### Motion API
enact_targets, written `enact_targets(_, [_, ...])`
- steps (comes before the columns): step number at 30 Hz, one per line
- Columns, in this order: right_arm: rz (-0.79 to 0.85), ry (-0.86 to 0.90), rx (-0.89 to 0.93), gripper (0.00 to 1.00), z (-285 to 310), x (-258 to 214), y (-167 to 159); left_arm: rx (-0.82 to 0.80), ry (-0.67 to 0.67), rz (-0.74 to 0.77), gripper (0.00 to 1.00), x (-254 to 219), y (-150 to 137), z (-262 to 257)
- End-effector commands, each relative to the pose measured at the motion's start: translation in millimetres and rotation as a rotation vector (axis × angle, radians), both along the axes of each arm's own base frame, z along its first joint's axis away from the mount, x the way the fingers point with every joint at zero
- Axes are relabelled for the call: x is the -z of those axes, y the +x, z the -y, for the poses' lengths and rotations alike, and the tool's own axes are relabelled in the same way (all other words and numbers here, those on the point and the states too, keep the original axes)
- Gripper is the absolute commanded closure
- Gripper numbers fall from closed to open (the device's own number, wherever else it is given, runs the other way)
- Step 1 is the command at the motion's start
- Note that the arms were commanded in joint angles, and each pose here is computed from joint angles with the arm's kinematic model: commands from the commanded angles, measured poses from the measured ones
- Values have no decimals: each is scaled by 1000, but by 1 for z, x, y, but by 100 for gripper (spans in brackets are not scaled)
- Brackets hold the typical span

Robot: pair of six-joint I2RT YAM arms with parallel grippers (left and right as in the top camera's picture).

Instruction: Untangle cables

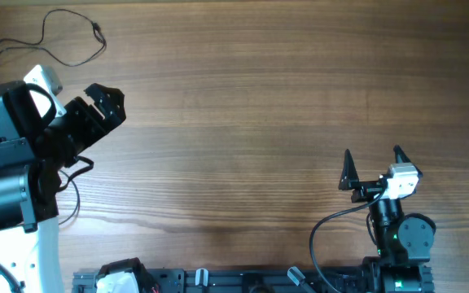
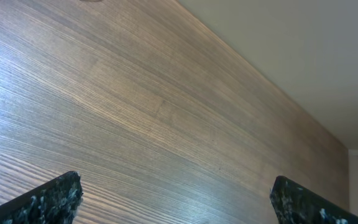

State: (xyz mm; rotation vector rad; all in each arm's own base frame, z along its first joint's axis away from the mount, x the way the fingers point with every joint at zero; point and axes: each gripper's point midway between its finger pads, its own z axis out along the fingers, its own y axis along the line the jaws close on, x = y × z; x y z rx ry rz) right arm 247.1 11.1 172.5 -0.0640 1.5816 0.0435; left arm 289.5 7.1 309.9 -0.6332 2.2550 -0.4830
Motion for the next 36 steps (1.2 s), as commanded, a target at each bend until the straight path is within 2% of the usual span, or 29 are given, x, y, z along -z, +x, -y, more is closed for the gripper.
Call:
enact_targets(1, [7,-12,22,0,4,-1,0,4,15,15,0,-6,0,0])
enact_targets(36, [9,-20,7,0,1,-2,0,4,15,15,0,-6,0,0])
